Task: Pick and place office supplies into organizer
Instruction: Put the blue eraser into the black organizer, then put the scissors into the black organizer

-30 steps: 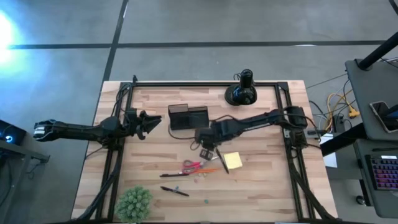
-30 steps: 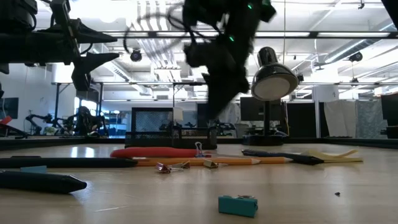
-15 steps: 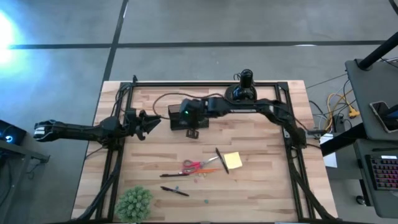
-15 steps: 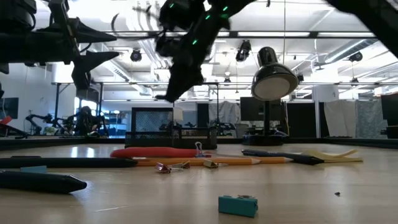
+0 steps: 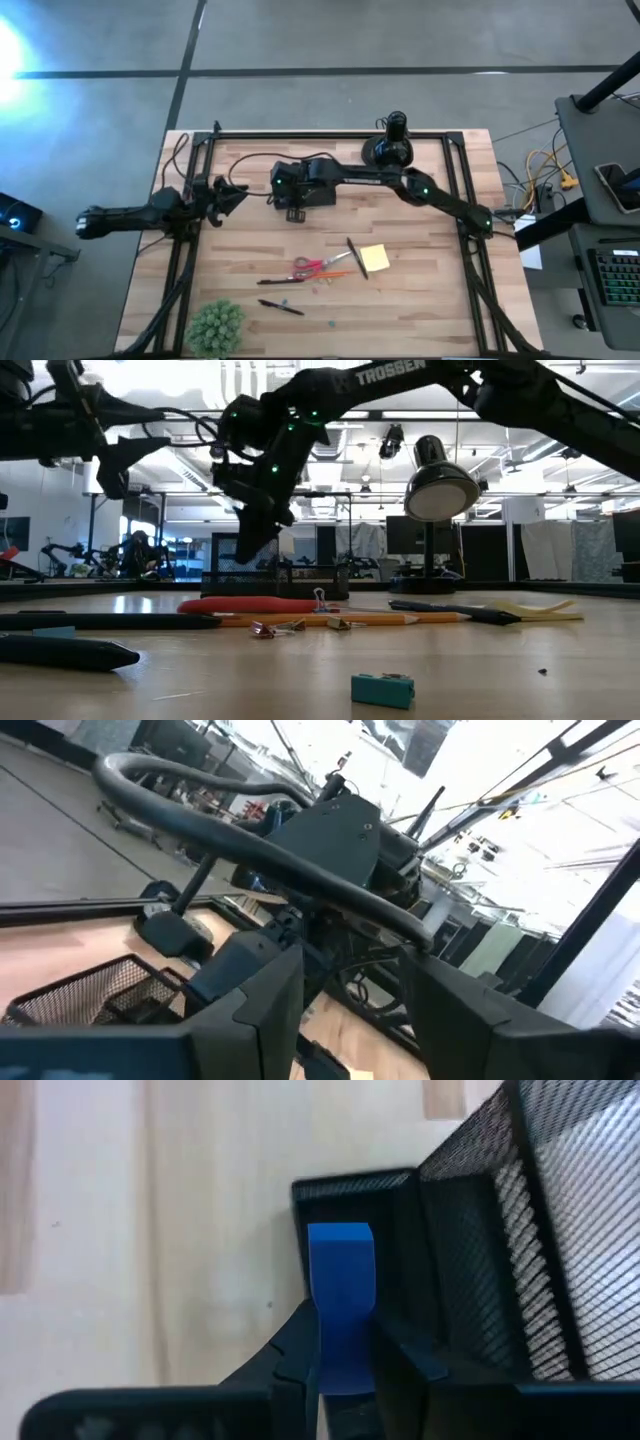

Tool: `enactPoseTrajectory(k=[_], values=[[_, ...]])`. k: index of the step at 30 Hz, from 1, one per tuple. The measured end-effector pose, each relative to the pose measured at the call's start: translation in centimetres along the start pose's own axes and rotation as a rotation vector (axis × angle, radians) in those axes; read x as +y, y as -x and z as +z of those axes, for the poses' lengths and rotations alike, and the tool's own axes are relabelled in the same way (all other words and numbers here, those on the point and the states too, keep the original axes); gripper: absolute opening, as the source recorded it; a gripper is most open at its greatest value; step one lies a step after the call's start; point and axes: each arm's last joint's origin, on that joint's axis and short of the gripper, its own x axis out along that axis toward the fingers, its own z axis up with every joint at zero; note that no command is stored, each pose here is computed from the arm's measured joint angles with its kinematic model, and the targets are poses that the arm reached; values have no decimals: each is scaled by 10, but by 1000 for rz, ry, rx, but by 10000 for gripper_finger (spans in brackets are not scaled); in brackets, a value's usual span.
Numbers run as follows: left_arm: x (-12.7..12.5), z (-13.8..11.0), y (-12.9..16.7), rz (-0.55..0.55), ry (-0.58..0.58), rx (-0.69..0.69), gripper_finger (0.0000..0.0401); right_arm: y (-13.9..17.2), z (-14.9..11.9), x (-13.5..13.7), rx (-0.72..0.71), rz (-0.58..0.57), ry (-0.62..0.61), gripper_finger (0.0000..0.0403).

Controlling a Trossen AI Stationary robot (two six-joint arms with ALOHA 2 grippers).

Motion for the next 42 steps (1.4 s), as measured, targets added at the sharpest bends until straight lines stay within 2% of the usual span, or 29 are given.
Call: enactPoseTrajectory(k=[3,9,17,20,24,28,31,33,35,38,42], values=[[1,-2,0,57,-29,97,153,-8,-4,-2,31,-11,-24,68],[-3,4,-1,47,-32,116,153,-1,-4,-4,44,-109,-33,103],[-5,7,1,21,-22,87,153,6,-6,-1,74,-111,-94,167],[-5,8,1,19,-21,84,153,14,-5,2,66,-111,-139,182],[-5,6,1,24,-24,95,153,48,2,11,19,-103,-216,189],[-4,4,0,18,-26,115,153,78,-6,39,109,-80,-239,185],[-4,2,0,13,-27,130,153,85,-19,79,235,-57,-102,182],[-3,2,-1,10,-29,139,153,87,-24,107,260,-34,27,180],[-3,1,-1,6,-48,148,153,86,-27,132,237,-5,135,180],[-4,1,-1,-12,-76,157,153,78,-30,159,176,22,204,184],[-5,0,0,-55,-68,181,153,64,-28,169,93,33,125,197]])
